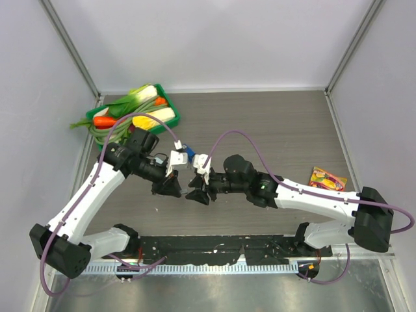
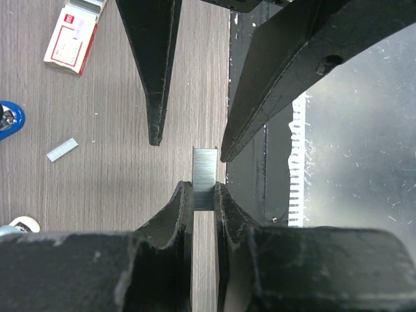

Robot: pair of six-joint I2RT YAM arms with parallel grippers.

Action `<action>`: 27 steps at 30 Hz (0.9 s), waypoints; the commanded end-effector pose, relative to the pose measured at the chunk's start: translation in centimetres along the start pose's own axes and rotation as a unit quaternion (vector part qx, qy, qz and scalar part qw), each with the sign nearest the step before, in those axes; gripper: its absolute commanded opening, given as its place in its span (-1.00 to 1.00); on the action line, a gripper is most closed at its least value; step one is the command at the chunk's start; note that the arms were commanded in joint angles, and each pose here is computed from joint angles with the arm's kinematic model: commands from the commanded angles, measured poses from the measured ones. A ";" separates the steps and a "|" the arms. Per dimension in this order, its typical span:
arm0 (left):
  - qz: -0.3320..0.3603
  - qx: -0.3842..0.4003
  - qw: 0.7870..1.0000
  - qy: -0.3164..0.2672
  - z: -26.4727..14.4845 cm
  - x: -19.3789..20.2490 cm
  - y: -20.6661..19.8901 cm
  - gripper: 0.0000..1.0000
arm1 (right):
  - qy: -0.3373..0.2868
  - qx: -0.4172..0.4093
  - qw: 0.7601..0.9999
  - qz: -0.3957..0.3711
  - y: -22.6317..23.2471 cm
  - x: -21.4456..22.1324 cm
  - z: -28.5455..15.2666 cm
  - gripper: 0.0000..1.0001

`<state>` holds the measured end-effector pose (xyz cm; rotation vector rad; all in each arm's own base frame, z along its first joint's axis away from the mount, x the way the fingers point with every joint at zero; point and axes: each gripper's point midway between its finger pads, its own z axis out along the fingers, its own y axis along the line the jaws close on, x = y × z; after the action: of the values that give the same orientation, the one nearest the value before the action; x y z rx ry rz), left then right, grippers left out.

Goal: Unload the staples from the stapler

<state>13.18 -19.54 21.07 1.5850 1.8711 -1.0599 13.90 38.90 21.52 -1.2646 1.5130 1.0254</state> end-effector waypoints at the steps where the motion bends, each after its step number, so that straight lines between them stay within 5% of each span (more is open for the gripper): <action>1: 0.024 0.011 1.000 -0.016 -0.7 -1.1 -1.3 -0.80 | -0.044 -0.004 0.999 -0.020 0.0 -3.5 0.0 -0.05; 15: 0.031 0.012 0.999 -0.011 -0.5 -0.8 -1.3 -0.80 | -0.049 -0.020 0.998 -0.024 0.2 -4.2 0.7 -0.15; 27: 0.029 0.005 1.000 -0.011 -0.3 -0.8 -0.7 -0.76 | -0.041 -0.028 0.999 -0.019 0.5 -3.8 0.7 -0.71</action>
<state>12.72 -19.33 20.99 1.6180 1.8532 -1.0566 13.26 39.79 22.09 -1.3069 1.4814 1.0834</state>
